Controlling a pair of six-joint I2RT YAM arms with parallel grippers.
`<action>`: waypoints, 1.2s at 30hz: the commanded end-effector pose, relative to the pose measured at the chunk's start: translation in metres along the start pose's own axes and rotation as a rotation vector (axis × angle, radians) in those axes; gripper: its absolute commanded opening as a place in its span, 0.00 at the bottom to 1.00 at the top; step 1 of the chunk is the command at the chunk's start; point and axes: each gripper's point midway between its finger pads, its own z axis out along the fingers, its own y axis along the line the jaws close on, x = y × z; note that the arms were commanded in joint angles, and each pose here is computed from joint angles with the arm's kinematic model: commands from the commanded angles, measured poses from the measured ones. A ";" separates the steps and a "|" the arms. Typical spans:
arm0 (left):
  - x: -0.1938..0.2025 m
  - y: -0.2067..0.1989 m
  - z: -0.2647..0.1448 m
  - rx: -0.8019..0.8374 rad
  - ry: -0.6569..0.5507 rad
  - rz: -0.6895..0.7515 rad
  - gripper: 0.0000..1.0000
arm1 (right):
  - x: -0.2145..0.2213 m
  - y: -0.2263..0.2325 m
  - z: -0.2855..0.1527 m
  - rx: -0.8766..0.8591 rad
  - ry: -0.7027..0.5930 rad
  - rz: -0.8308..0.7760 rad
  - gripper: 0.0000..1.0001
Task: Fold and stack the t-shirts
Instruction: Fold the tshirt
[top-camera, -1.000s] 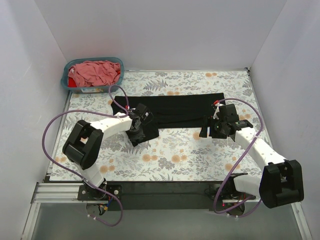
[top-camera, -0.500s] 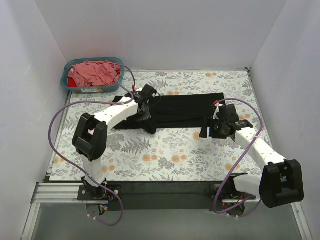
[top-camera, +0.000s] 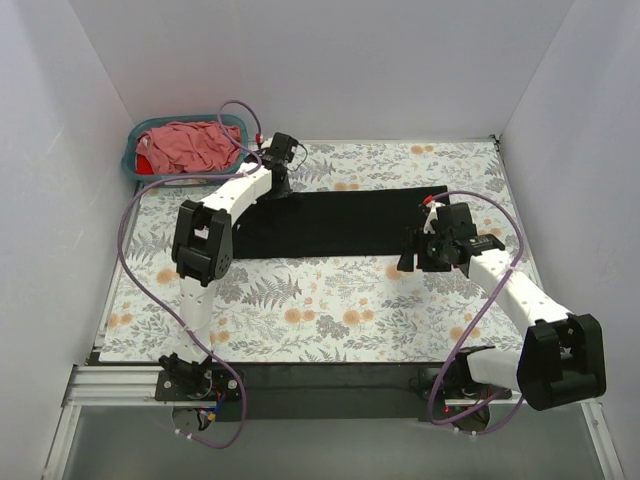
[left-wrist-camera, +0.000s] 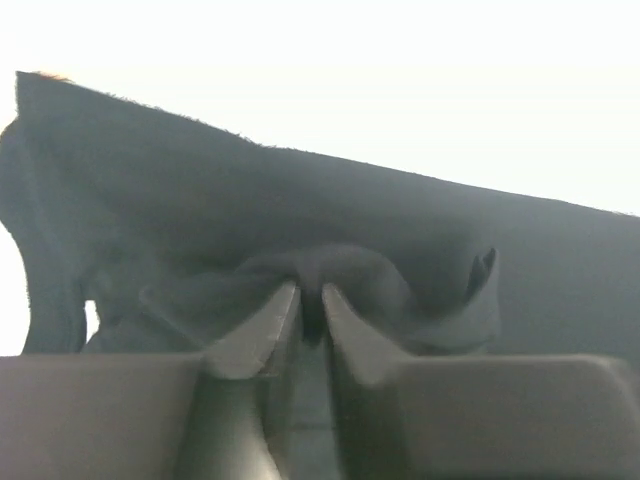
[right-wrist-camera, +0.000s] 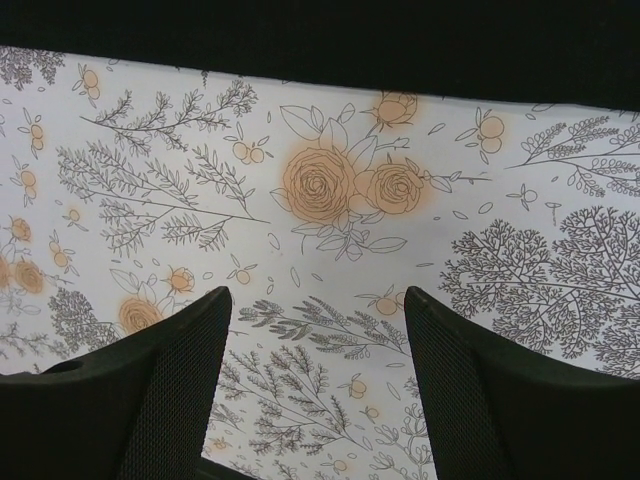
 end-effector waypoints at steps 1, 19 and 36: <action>-0.025 -0.018 -0.001 0.051 -0.090 0.030 0.20 | -0.021 0.004 -0.002 -0.001 -0.035 -0.037 0.76; 0.026 0.100 -0.093 0.025 -0.042 -0.351 0.74 | -0.097 -0.092 0.011 0.021 -0.247 0.415 0.65; 0.083 0.140 -0.050 0.117 0.141 -0.543 0.76 | -0.105 -0.108 0.051 -0.118 -0.279 0.551 0.63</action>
